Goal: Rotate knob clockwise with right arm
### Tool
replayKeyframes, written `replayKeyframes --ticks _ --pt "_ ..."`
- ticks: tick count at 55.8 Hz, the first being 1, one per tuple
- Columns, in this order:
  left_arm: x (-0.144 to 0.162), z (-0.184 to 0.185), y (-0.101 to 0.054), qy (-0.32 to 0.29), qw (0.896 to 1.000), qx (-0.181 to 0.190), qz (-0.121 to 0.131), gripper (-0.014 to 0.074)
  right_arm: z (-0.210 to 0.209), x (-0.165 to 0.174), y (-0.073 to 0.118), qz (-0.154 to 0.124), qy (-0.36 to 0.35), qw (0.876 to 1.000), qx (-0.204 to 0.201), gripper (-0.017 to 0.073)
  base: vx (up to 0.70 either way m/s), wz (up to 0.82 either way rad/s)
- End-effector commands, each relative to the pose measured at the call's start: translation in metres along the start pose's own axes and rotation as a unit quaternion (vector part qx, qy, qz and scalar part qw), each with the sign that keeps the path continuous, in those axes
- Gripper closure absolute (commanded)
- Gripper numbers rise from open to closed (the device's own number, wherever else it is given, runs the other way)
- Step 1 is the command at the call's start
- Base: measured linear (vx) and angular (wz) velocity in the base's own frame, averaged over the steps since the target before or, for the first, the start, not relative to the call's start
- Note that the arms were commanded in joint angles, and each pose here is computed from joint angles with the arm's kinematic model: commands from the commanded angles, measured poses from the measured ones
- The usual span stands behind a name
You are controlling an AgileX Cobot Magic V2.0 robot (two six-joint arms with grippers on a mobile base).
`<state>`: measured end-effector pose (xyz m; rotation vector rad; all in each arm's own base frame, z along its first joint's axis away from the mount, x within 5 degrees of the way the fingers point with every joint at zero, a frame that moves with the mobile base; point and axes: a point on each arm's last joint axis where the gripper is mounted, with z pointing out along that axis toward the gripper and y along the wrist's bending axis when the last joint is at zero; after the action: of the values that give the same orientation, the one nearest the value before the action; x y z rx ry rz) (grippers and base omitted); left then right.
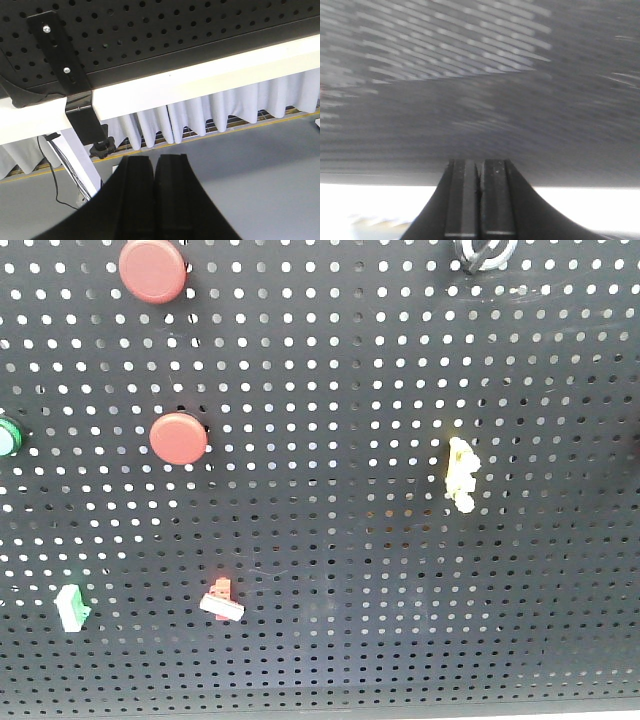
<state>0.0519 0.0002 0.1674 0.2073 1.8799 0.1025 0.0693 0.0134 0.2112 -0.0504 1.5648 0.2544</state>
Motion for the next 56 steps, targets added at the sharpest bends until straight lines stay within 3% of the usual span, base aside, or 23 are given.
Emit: replayKeyframes --ticks 1,9,16,56 --pt "-0.005 0.0 0.0 -0.04 0.999 -0.001 -0.005 0.06 -0.007 -0.007 -0.006 -0.019 -0.076 0.996 0.041 0.0571 0.0 0.0" --pt "-0.005 0.0 0.0 -0.04 0.999 -0.001 -0.005 0.06 -0.017 -0.003 -0.008 -0.047 -0.101 0.991 0.073 0.0571 0.0 0.0" --pt "-0.005 0.0 0.0 -0.04 0.999 -0.001 -0.005 0.06 -0.017 -0.003 -0.009 -0.068 -0.095 0.99 0.076 0.0571 0.0 0.0" --pt "-0.005 0.0 0.0 -0.04 0.999 -0.001 -0.005 0.06 -0.017 -0.003 -0.008 -0.069 -0.095 0.99 0.076 0.0571 0.0 0.0"
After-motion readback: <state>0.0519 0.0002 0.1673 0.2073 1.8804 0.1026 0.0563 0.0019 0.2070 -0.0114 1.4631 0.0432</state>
